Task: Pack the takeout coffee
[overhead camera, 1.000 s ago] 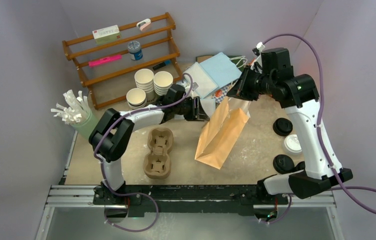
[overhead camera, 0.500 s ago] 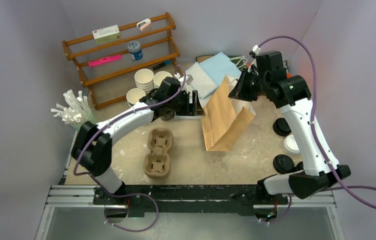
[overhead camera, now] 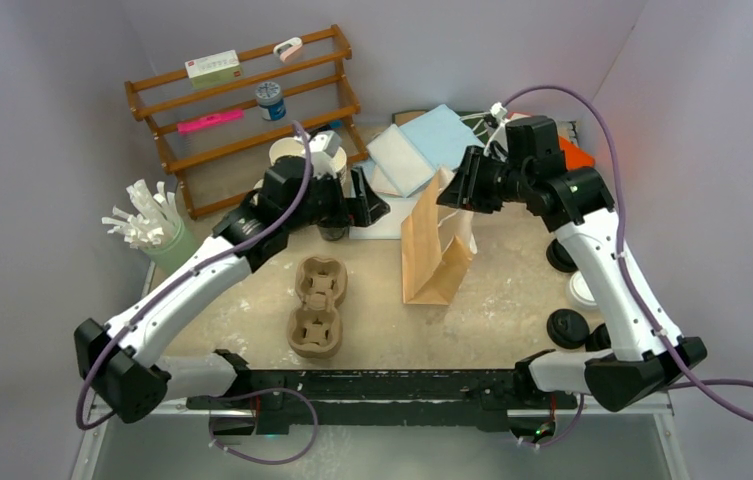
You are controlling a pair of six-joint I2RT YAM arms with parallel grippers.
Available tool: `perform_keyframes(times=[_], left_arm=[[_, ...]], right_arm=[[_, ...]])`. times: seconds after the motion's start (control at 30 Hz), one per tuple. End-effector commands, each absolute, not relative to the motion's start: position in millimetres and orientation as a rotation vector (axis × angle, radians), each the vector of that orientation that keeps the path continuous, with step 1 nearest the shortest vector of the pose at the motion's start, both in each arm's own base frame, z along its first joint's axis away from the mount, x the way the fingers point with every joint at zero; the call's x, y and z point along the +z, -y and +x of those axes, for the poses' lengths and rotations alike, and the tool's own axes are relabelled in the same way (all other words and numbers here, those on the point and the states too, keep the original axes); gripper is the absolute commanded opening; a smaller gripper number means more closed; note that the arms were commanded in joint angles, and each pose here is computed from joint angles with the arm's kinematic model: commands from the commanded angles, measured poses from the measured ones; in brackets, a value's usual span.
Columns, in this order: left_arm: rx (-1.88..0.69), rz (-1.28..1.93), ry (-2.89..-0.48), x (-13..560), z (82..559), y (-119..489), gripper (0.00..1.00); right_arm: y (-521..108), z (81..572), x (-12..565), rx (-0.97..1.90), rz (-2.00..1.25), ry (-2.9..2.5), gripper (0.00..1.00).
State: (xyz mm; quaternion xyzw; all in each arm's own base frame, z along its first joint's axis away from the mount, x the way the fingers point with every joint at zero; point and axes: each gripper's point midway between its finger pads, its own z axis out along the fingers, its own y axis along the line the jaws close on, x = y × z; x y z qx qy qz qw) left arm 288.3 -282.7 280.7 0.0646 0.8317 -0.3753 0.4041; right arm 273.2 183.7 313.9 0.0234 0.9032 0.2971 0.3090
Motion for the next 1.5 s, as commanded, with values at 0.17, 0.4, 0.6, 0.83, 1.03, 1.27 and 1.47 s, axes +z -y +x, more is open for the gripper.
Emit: perform_keyframes(times=[0.17, 0.4, 0.6, 0.83, 1.03, 1.27, 1.47], left_arm=[[-1.013, -0.196, -1.757, 344.0, 272.5, 224.3, 0.95], [-1.002, -0.094, -1.782, 362.1, 265.5, 229.5, 0.96], [-1.019, 0.047, -1.895, 376.6, 253.2, 283.7, 0.95], [-0.879, 0.154, -2.024, 384.2, 220.7, 347.4, 0.95], [-0.650, 0.111, -2.110, 359.1, 224.5, 344.4, 0.93], [-0.472, 0.045, -2.108, 345.7, 242.5, 331.0, 0.82], [-0.382, -0.063, -2.102, 334.4, 259.4, 304.8, 0.61]], right_arm=[[-208.1, 272.1, 362.9, 0.932, -0.102, -2.274, 0.69], [-205.4, 270.5, 399.5, 0.909, -0.158, -2.239, 0.73], [-179.3, 275.7, 390.1, 0.712, -0.090, -2.284, 0.73], [-145.3, 276.4, 380.6, 0.486, -0.026, -2.308, 0.73], [-140.3, 265.2, 346.0, 0.450, -0.009, -2.411, 0.68], [-147.2, 250.4, 334.9, 0.527, -0.019, -2.450, 0.52], [-129.7, 245.4, 328.1, 0.407, -0.002, -2.484, 0.23]])
